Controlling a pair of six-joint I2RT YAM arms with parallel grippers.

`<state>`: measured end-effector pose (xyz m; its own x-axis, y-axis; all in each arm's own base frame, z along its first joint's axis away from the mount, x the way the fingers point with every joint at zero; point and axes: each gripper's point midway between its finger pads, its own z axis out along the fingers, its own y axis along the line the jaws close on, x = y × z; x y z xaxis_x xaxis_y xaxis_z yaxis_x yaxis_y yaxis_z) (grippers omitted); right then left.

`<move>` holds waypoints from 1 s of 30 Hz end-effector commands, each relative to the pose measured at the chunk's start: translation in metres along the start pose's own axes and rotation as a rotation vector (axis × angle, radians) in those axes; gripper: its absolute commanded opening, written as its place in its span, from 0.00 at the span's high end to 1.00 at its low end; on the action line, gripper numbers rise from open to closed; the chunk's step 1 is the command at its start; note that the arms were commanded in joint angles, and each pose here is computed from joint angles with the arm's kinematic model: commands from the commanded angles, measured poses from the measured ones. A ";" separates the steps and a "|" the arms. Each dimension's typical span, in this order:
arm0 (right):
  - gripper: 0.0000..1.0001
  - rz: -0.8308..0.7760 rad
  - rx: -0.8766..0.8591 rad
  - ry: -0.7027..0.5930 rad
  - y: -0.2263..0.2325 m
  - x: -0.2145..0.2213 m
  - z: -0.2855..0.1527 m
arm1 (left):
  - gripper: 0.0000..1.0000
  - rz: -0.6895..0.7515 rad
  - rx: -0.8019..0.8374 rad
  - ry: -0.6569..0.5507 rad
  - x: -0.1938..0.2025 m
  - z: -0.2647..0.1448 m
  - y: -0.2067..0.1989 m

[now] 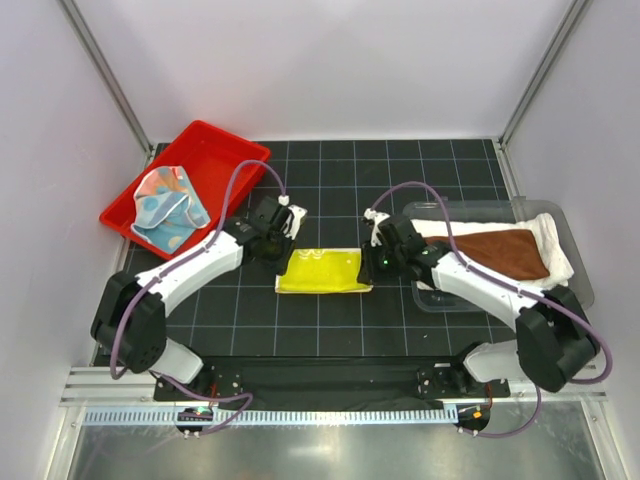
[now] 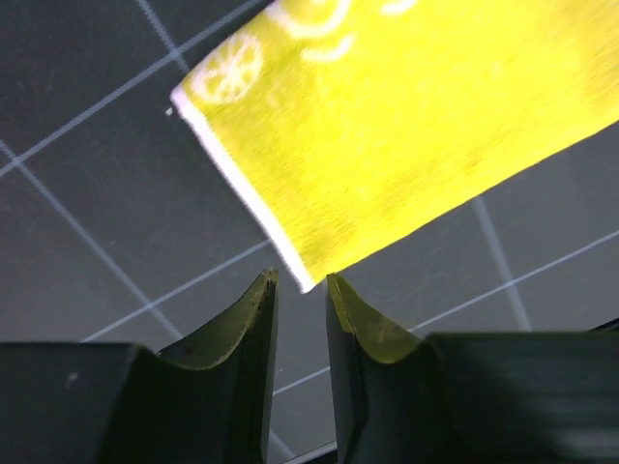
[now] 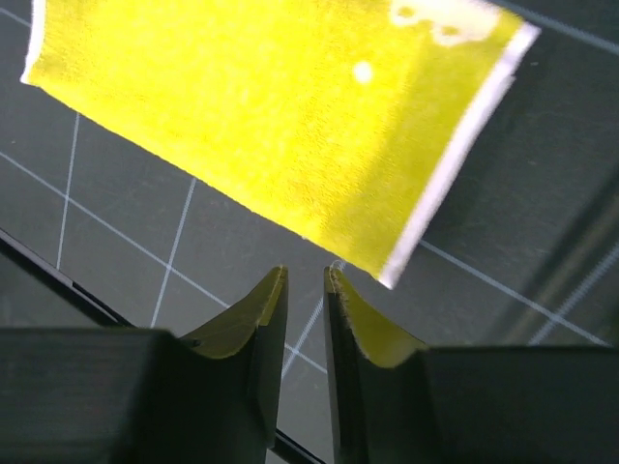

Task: Fold and stack the towels
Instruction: Smooth out wrinkles on the folded towel

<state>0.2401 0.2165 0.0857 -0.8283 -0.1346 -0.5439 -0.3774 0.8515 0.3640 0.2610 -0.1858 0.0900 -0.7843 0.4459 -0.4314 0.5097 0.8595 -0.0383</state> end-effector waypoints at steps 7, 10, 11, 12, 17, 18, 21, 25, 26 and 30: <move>0.72 0.080 0.147 0.042 -0.027 0.016 0.041 | 0.68 -0.236 -0.038 -0.057 0.014 0.030 -0.003; 0.71 0.080 0.143 0.038 -0.026 0.013 0.039 | 0.68 -0.271 -0.074 -0.044 0.016 0.039 0.001; 0.70 0.081 0.132 0.023 -0.021 0.005 0.037 | 0.68 -0.276 -0.085 -0.017 0.020 0.042 0.002; 0.68 0.089 0.122 0.014 -0.016 -0.001 0.032 | 0.68 -0.283 -0.089 -0.013 0.020 0.042 0.003; 0.54 0.154 0.158 -0.030 -0.006 -0.031 0.010 | 0.63 -0.328 -0.214 -0.042 0.008 0.024 0.023; 0.52 0.185 0.166 -0.028 -0.006 -0.033 0.011 | 0.62 -0.336 -0.223 -0.043 0.005 0.022 0.024; 0.45 0.220 0.237 -0.055 -0.015 -0.044 0.012 | 0.57 -0.340 -0.155 -0.060 -0.008 0.020 0.012; 0.35 0.229 0.334 -0.031 -0.031 -0.044 0.023 | 0.56 -0.353 -0.100 -0.025 -0.007 0.034 0.009; 0.34 0.229 0.336 -0.028 -0.031 -0.045 0.025 | 0.58 -0.359 -0.090 -0.016 -0.005 0.037 0.009; 0.26 0.239 0.340 -0.011 -0.033 -0.042 0.033 | 0.59 -0.399 -0.082 0.024 0.011 0.052 0.014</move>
<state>0.2943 0.2141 0.0681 -0.8774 0.0596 -0.4760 -0.0584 0.9716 0.2292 0.2785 -0.1811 0.0477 -0.9109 0.1192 -0.3950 0.1645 0.9829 -0.0830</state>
